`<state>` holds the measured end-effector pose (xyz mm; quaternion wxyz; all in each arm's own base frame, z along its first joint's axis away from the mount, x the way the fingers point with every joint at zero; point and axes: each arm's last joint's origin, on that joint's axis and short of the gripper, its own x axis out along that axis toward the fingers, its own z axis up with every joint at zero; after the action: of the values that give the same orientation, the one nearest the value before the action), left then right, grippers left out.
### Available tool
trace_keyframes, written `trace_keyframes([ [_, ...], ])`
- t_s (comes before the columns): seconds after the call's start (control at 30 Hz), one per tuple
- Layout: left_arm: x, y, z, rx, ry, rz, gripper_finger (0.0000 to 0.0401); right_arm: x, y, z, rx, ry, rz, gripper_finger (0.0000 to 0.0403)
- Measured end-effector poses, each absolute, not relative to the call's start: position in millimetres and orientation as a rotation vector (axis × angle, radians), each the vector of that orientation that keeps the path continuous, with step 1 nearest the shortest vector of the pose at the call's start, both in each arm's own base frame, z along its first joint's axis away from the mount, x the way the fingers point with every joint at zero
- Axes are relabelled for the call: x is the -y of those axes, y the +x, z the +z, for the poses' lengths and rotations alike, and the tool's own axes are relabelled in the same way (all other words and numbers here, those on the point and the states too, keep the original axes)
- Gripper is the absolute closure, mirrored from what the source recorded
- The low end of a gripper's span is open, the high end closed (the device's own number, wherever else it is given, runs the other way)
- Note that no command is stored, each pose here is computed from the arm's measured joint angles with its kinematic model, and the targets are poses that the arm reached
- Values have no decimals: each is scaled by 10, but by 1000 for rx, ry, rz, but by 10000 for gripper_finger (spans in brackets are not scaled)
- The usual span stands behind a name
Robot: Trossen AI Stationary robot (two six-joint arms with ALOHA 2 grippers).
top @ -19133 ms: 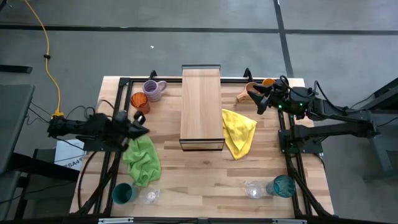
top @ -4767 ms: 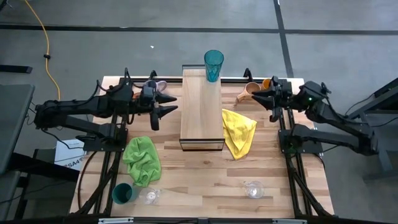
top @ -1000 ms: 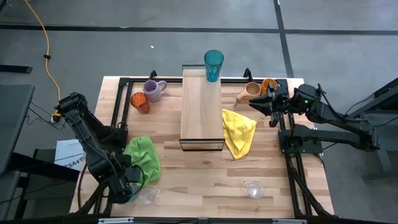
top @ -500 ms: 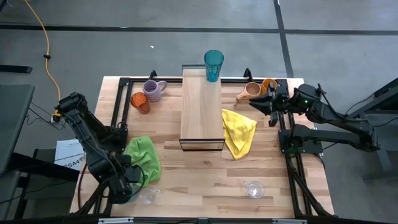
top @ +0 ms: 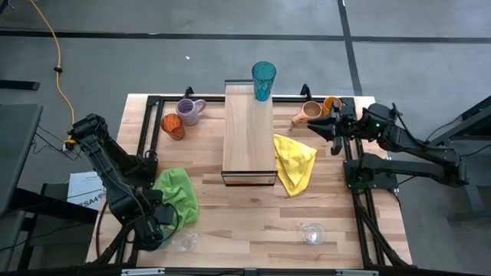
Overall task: Stack small to large cups/mugs on shelf
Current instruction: Put the blue plastic cup on the shelf
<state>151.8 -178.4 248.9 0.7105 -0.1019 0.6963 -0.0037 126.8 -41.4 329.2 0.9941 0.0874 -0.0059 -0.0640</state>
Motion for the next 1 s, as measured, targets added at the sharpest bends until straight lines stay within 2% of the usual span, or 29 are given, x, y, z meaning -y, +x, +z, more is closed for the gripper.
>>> trace_keyframes([
  [0.77, 1786, 1519, 2489, -1539, -246, 15, 167, 415, 1268, 3292, 13, 182, -133, 334],
  [1.0, 1762, 1488, 2357, -1577, -263, 43, 167, 415, 1268, 3292, 13, 182, -132, 334],
])
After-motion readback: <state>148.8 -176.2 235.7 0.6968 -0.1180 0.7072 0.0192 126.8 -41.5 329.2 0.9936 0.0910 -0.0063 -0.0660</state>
